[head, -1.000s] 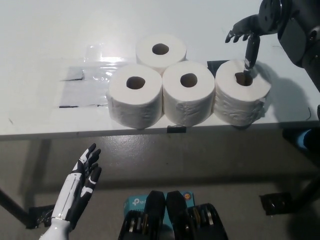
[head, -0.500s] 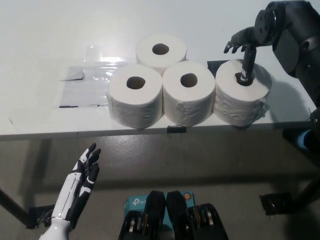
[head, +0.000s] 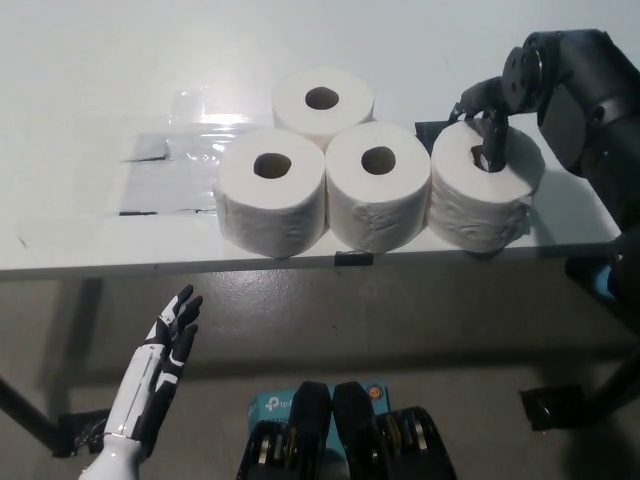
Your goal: A few rolls of toilet paper are kept infront of the robot and the robot uses its right hand to lift one of the rolls and and places it on top of the other rolls to stack it.
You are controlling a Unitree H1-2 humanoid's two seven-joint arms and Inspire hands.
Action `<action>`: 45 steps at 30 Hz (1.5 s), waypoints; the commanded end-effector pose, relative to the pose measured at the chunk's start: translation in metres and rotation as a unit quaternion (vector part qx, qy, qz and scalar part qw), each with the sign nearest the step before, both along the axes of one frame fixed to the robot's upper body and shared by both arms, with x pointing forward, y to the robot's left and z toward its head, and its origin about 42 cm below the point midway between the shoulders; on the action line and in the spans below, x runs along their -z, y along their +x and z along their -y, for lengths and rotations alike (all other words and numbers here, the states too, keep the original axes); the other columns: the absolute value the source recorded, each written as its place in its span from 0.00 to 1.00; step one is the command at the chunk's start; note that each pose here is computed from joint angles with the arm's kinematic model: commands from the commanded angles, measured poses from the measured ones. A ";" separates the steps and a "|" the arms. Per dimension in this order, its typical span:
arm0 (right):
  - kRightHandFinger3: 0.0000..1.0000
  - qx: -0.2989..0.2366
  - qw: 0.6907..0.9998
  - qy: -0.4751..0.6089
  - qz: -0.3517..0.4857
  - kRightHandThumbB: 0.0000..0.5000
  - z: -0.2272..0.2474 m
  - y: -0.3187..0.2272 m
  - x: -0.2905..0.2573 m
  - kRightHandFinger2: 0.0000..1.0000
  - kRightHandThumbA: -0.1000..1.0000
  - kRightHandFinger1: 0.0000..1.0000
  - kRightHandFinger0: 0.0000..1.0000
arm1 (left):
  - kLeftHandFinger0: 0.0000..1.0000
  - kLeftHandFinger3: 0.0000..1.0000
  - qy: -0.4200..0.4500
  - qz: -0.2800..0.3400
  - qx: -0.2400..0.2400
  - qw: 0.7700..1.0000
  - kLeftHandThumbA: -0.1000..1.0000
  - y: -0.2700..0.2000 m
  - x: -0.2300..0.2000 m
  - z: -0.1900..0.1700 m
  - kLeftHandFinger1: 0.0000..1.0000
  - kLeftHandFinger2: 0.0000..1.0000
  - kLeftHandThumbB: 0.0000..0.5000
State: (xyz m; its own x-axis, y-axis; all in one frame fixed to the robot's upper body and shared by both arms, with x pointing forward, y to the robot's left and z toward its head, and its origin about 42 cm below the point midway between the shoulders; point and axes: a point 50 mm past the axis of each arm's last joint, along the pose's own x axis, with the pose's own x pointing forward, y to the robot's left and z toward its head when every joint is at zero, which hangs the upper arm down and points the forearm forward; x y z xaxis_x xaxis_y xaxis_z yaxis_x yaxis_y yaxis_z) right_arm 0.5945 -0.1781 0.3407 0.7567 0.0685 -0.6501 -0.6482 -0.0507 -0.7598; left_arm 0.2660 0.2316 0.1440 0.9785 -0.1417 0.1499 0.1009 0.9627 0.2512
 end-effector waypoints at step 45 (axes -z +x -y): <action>0.90 -0.026 0.752 0.149 0.641 0.25 0.088 -0.059 0.042 0.92 0.00 0.48 0.00 | 1.00 1.00 -0.010 0.033 0.001 0.999 0.99 0.000 -0.012 -0.002 1.00 1.00 0.65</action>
State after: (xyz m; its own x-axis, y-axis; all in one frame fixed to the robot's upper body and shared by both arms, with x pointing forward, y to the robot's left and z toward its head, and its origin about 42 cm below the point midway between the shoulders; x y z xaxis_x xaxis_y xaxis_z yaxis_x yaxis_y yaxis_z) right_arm 0.5810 -0.2250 0.2852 0.9800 0.1887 -0.0629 -0.0878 0.1268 -0.9880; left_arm 0.2664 0.2328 0.1403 0.9816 -0.1374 0.1324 0.1011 0.9631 0.2496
